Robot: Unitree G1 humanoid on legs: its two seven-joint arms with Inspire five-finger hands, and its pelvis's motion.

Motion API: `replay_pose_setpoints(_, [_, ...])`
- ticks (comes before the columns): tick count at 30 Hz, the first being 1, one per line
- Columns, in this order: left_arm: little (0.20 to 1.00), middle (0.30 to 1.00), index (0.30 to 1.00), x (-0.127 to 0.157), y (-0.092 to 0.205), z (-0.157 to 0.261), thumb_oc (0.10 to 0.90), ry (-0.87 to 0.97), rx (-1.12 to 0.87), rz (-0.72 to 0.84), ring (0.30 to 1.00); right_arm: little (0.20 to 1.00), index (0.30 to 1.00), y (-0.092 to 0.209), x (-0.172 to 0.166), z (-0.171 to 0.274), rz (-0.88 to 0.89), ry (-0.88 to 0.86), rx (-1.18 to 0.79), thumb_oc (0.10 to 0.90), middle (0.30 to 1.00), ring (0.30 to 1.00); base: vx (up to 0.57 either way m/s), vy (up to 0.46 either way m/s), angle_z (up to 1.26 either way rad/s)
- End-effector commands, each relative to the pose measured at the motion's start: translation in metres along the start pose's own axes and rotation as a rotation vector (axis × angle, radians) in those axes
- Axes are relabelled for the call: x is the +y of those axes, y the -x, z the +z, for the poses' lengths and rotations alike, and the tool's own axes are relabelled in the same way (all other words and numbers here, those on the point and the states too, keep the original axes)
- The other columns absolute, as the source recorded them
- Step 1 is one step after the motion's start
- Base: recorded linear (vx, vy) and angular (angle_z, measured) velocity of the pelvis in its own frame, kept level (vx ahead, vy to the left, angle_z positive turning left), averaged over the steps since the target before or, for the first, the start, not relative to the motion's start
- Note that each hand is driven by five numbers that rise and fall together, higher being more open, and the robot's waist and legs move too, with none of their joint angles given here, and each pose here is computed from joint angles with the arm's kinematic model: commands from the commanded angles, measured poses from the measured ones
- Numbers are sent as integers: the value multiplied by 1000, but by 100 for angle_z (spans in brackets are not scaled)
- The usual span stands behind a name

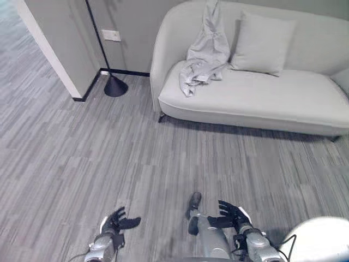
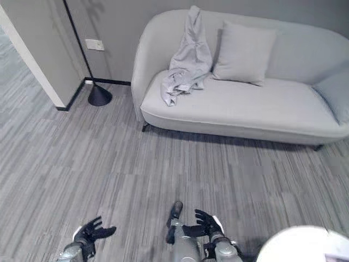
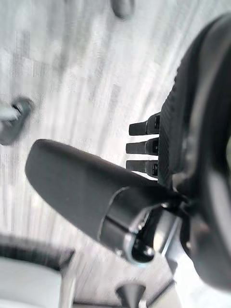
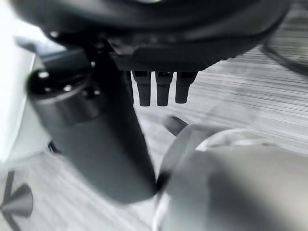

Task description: Hang the clothes on the sofa on the clothes rack.

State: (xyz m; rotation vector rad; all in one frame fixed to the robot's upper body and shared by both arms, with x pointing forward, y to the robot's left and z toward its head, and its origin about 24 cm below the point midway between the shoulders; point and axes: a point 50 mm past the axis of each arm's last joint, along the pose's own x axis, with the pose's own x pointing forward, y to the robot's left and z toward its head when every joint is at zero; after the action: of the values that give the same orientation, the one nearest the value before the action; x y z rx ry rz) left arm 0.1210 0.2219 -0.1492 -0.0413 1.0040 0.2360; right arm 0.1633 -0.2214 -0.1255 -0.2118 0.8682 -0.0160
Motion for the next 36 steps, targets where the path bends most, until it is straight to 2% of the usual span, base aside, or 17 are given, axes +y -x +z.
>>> replay_pose_setpoints(1, [900,900,900,-12,-4,23,800,-41,-103,-51,900,900,900,16,-16,-43,-41,48,124,800,900,900,640,-341,52])
replay_pose_setpoints(5, [900,900,900,-19,-4,34,800,-22,-138,-78,900,900,900,13,-35,-32,-104,43,107,800,900,900,423,-349,1])
replay_pose_setpoints(8, [900,900,900,-14,-2,32,800,61,-140,-54,900,900,900,10,-36,-21,-100,37,69,800,900,900,522,-158,-71])
replay_pose_setpoints(15, [900,900,900,-1,3,12,800,105,-100,-3,900,900,900,7,-37,4,-108,54,-45,800,900,900,500,46,-73])
replay_pose_setpoints(17, [900,900,900,2,4,7,800,116,-84,7,900,900,900,7,-36,8,-103,57,-56,800,900,900,511,60,-13])
replay_pose_setpoints(21, [900,900,900,23,12,-30,800,191,36,96,900,900,900,8,-4,3,4,72,-66,800,900,900,874,249,-103])
replay_pose_setpoints(30, [900,900,900,28,4,19,800,156,-118,92,900,900,900,9,-4,6,-3,70,-77,800,900,900,351,194,42])
replay_pose_setpoints(31, [900,900,900,25,3,36,800,150,-182,78,900,900,900,10,-9,4,-23,63,-73,800,900,900,365,-155,115])
replay_pose_setpoints(36, [900,900,900,17,2,37,800,129,-190,50,900,900,900,15,-12,-17,-35,68,-2,800,900,900,268,-192,86])
